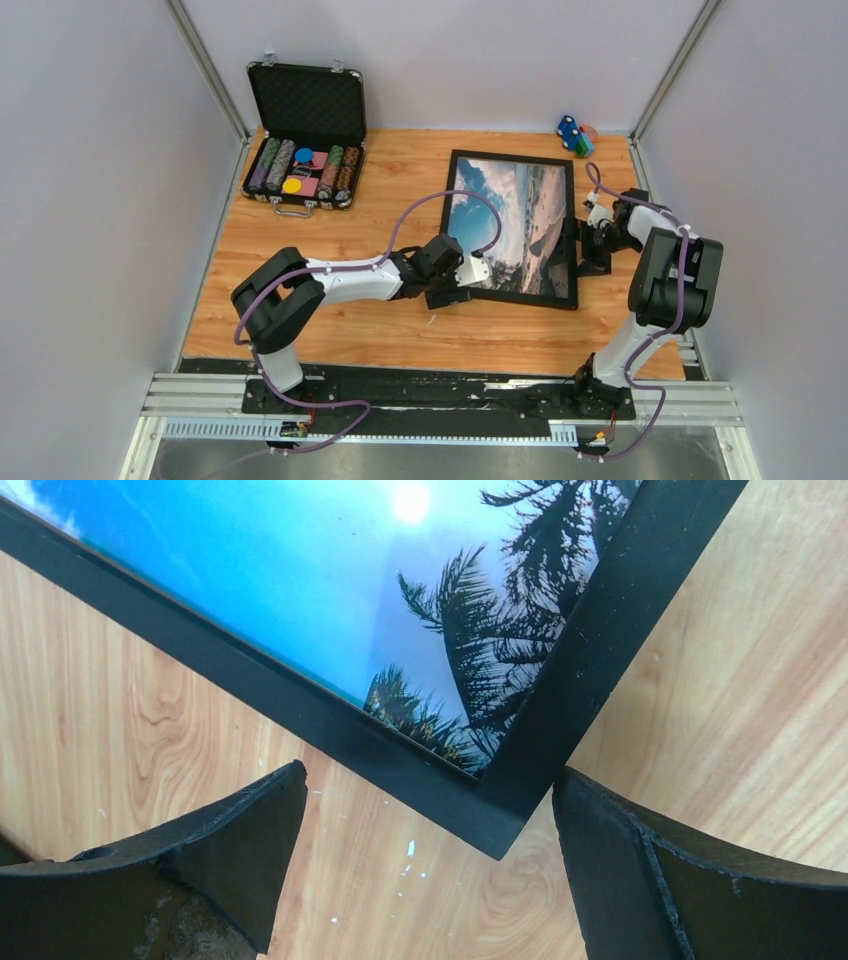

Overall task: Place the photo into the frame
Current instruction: Adjust the photo frame at the center of the board.

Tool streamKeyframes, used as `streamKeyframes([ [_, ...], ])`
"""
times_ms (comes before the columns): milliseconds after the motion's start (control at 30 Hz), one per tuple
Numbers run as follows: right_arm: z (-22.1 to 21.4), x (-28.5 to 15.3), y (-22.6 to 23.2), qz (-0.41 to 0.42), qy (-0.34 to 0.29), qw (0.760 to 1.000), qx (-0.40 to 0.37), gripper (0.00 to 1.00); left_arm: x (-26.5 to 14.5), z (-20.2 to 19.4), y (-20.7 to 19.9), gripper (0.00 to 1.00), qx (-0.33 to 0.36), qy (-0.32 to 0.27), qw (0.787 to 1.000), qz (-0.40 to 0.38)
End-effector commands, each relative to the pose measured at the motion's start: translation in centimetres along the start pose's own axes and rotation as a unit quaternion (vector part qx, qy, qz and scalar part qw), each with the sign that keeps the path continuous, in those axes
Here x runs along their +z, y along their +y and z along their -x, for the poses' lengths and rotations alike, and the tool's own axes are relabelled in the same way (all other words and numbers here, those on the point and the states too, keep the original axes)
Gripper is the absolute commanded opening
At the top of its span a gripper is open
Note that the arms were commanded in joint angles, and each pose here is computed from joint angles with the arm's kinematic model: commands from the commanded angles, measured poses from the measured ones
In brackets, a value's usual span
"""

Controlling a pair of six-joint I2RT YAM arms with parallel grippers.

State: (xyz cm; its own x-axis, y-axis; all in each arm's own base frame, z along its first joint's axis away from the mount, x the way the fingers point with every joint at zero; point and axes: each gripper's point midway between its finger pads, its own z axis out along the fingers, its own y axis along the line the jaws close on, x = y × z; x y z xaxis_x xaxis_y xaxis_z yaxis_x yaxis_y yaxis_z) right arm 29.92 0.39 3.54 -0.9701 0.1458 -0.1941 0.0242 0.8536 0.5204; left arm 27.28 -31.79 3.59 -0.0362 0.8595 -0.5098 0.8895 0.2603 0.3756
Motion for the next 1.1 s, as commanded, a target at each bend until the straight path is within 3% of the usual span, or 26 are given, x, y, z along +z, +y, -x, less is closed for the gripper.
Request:
streamKeyframes([
  [0,-5.0,0.7,-1.3,-0.035,0.097,0.995,-0.010,1.00,-0.6,-3.0,0.6,1.00,0.028,0.049,0.998,0.023],
  [333,-6.9,2.0,4.3,-0.015,0.146,0.980,-0.132,1.00,-3.5,-4.6,3.9,1.00,0.052,0.079,0.992,0.080],
  [667,-10.6,5.1,13.8,0.086,0.201,0.949,-0.228,1.00,-7.7,-8.1,9.2,1.00,0.001,0.122,0.981,0.152],
  [900,-9.8,4.6,20.7,0.200,0.177,0.922,-0.280,1.00,-12.7,-11.7,11.9,1.00,-0.075,0.154,0.963,0.209],
  [1067,-4.6,3.5,21.5,0.148,0.095,0.925,-0.338,1.00,-14.3,-13.1,11.8,1.00,-0.114,0.154,0.960,0.204],
])
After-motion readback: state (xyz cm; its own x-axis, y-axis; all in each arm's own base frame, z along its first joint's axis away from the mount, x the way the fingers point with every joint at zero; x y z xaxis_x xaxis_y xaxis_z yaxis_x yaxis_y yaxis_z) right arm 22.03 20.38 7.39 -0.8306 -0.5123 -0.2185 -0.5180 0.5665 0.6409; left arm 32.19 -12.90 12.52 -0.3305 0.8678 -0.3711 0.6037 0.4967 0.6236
